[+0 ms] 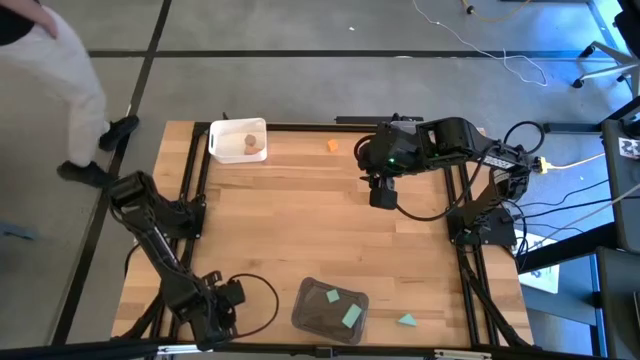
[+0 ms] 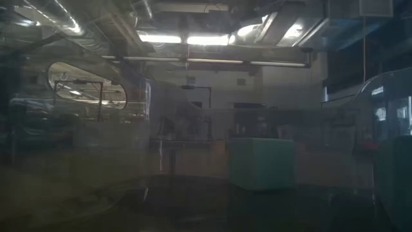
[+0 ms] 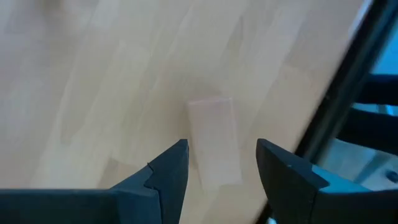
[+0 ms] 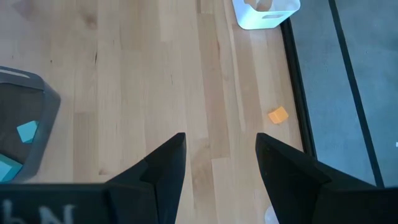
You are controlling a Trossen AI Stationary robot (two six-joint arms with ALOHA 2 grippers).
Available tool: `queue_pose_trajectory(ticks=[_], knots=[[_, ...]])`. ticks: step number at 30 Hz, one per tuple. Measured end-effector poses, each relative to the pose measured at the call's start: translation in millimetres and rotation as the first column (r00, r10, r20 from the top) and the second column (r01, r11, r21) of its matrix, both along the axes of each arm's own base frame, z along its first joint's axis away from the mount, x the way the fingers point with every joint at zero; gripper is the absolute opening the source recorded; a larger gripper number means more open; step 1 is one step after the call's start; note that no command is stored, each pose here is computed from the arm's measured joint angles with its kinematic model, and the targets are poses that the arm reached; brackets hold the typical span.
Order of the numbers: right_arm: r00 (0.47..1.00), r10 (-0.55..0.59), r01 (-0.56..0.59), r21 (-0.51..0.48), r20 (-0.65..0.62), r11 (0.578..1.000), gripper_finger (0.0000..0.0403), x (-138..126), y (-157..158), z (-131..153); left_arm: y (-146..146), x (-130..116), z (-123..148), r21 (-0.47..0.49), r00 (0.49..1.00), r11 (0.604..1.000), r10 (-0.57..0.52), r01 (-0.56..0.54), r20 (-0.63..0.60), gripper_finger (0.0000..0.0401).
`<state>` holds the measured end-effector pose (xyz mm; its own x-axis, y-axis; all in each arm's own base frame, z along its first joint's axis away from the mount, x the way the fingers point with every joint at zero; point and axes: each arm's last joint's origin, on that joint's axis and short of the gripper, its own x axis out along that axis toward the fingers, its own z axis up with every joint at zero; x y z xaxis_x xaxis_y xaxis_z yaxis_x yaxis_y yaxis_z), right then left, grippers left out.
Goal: Sort & place blocks by color
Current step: Put the brown block into the white bin
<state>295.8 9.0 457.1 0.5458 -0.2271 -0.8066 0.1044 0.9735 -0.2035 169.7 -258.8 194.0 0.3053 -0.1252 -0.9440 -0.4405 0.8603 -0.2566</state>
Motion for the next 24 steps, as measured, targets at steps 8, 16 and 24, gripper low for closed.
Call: queue_pose_trajectory(ticks=[8,16,24], knots=[[1.000,-0.001,0.001,0.001,0.003,1.000,0.0194,0.2,0.0,0.1,-6.2,3.2,-24.8,0.056,0.998,0.998,0.005,-0.002,-0.059,0.0179],[1.000,-0.001,0.001,0.001,0.007,1.000,0.0194,0.6,0.0,0.3,-10.5,5.7,-37.2,0.073,0.997,0.997,0.024,-0.019,-0.070,0.0180],[1.000,-0.001,0.001,0.001,0.007,1.000,0.0194,0.6,0.0,0.3,-9.7,4.3,-40.9,0.105,0.999,0.994,0.027,-0.022,-0.040,0.0180]])
